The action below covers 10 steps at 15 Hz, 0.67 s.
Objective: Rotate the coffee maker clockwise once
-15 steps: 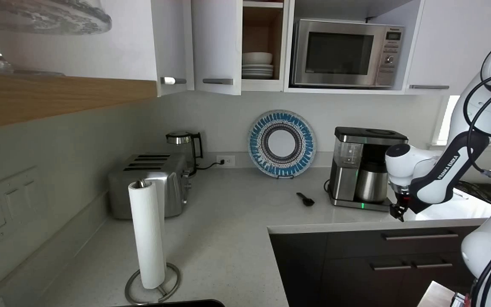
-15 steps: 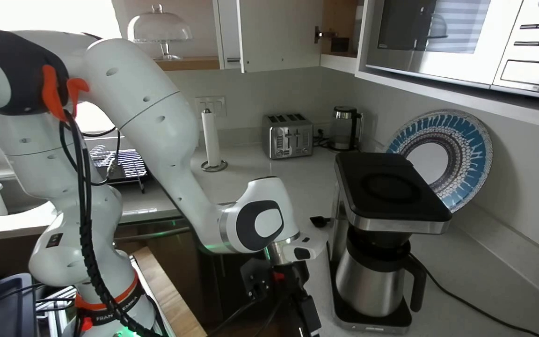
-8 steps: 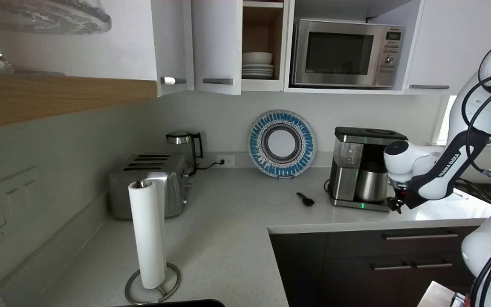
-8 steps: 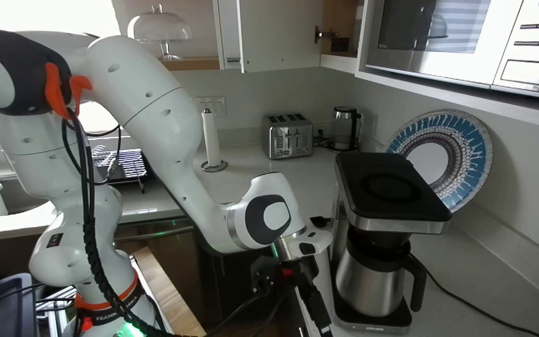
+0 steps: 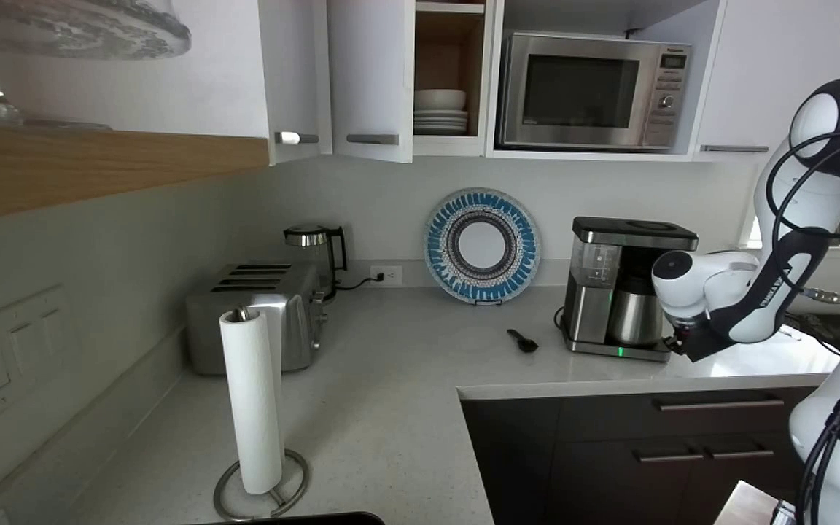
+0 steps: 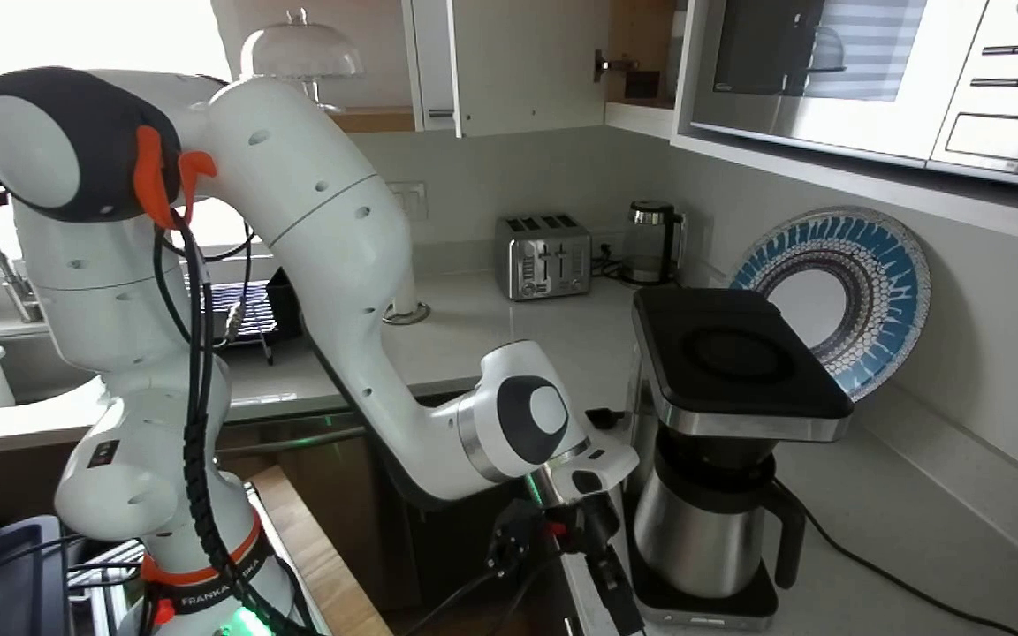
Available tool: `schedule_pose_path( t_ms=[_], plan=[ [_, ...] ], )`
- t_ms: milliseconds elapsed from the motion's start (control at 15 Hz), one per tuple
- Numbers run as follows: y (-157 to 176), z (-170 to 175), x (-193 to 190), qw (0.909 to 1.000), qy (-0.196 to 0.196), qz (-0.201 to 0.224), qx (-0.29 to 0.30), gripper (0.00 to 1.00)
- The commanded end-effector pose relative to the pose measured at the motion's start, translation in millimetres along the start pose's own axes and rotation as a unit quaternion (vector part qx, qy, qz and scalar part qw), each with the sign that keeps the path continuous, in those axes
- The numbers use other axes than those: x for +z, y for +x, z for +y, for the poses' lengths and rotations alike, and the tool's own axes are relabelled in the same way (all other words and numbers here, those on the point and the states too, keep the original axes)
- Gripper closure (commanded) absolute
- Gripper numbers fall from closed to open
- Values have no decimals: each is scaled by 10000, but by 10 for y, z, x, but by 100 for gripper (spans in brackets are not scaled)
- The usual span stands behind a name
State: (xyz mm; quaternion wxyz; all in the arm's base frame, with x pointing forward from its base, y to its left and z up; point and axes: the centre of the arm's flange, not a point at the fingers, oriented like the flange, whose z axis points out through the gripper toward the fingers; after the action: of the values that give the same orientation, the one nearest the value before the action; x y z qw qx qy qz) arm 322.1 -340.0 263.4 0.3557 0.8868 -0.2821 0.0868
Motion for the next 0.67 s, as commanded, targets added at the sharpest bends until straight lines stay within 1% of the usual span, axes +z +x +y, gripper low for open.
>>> schedule_pose_path(
  t_ms=[0, 67, 133, 400, 600],
  plan=[
    [-23, -112, 252, 9996, 44, 175, 237, 88],
    [-19, -134, 272, 9993, 70, 214, 297, 96],
    [-16, -158, 300, 9991, 80, 246, 341, 99],
    [-1, -246, 359, 9976, 244, 370, 524, 100],
    [20, -278, 353, 9958, 452, 440, 658, 100]
  ],
)
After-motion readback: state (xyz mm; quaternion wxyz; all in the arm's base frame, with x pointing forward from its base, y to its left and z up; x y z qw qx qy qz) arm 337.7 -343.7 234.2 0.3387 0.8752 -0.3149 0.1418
